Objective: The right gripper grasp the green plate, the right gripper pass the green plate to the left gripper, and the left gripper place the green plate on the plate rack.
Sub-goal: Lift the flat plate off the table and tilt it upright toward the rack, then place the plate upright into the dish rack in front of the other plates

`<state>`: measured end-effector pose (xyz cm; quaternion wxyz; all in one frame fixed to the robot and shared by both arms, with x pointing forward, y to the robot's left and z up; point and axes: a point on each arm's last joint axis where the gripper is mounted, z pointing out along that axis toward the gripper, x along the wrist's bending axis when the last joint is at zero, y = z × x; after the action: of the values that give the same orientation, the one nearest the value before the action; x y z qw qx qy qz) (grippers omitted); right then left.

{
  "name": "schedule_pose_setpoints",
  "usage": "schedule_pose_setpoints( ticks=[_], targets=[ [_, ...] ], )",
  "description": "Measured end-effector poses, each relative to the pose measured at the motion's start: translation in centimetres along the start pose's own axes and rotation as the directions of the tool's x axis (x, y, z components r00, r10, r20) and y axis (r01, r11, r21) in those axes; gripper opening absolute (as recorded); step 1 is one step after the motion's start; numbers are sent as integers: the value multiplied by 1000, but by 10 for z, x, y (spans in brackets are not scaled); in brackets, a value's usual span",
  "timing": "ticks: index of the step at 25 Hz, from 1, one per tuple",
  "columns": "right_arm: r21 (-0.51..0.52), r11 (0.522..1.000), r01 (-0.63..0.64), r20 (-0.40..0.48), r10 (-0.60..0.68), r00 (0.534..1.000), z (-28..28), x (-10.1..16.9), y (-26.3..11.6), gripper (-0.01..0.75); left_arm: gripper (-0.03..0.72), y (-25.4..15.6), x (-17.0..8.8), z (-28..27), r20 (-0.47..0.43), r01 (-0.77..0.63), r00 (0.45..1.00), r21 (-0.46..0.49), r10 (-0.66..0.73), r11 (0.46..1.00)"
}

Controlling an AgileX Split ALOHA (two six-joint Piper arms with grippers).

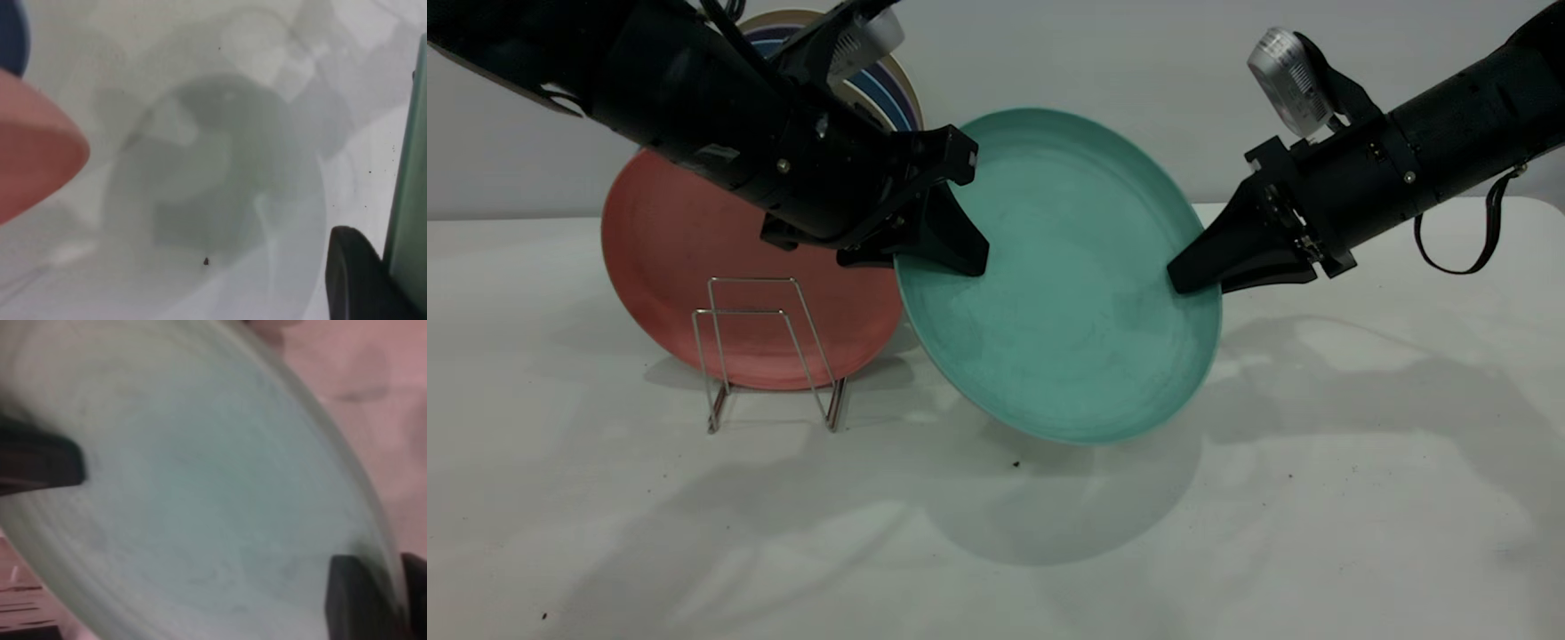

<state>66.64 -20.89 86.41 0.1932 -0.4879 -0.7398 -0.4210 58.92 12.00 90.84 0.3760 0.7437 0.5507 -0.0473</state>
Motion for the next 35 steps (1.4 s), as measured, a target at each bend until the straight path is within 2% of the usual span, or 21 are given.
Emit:
schedule_pose_setpoints(
  ticks=[3, 7, 10, 13, 20, 24, 26, 31, 35],
  targets=[
    [-18, 1000, 14, -4, -14, 1000, -8, 6, 5, 331, 120, 0, 0, 0, -2, -18, 1000, 3, 18, 1000],
    [-111, 993, 43, -13, -45, 999, -47, 26, 24, 545, 120, 2, -2, -7, -17, -134, 991, 11, 134, 991],
    [-177, 981, 75, -20, -80, 997, -92, 48, 35, 605, 120, 6, -8, -21, -36, -288, 957, 24, 289, 957],
    [-209, 972, 107, 22, -105, 994, -129, 76, 41, 580, 120, 14, -10, -48, -63, -461, 884, 43, 463, 886],
    [-42, 979, 201, 222, -187, 957, -176, 162, 20, 449, 120, 32, 11, -137, -208, -720, 653, 124, 728, 682],
    [-3, 979, 206, 229, -200, 953, -179, 200, -15, 424, 120, 34, 23, -176, -250, -812, 501, 194, 829, 550],
    [10, 979, 204, 220, -201, 955, -179, 214, -36, 423, 120, 34, 29, -187, -260, -845, 431, 221, 864, 488],
    [51, 987, 151, 243, -159, 957, -179, 232, -101, 420, 120, 35, 37, -193, -219, -916, 221, 289, 950, 280],
    [66, 991, 112, 282, -127, 951, -179, 240, -149, 419, 120, 40, 40, -187, -227, -941, 100, 294, 969, 166]
  ],
)
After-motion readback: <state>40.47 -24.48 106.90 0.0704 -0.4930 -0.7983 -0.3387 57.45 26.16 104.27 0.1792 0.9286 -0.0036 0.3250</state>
